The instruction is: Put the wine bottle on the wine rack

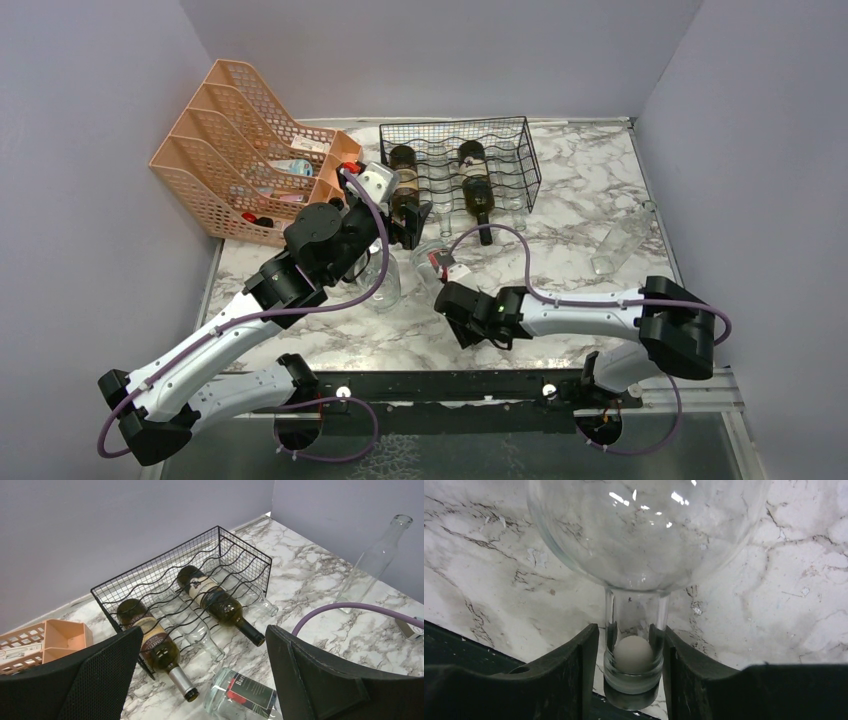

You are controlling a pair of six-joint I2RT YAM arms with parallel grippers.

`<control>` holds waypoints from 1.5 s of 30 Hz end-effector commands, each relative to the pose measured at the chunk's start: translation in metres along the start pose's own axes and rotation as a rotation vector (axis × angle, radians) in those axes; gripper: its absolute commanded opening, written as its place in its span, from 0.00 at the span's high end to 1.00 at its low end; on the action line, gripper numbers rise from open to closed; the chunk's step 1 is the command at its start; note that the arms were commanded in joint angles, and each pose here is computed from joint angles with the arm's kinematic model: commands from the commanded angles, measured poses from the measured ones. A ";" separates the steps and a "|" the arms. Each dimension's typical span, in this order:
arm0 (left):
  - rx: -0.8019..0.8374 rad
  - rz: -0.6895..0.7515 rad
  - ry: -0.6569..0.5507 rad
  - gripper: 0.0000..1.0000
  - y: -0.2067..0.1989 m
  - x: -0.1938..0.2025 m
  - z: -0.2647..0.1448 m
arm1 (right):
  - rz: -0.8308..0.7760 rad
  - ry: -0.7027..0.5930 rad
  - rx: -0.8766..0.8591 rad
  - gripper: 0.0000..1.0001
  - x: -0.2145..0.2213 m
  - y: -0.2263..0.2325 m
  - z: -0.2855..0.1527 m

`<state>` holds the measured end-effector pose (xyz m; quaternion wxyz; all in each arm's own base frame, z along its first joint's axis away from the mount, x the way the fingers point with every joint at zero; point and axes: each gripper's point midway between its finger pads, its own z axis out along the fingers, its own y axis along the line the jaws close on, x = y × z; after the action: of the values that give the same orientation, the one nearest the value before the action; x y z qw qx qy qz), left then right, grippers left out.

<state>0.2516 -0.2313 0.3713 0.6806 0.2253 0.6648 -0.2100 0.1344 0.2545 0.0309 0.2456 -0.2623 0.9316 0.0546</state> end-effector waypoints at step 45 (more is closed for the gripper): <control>-0.032 0.006 -0.042 0.01 0.008 -0.020 -0.006 | 0.077 -0.184 -0.011 0.68 -0.043 -0.010 0.042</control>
<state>0.2526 -0.2292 0.3694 0.6804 0.2283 0.6667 -0.2010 0.1795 0.2775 0.0190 0.3103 -0.2332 0.9164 0.0978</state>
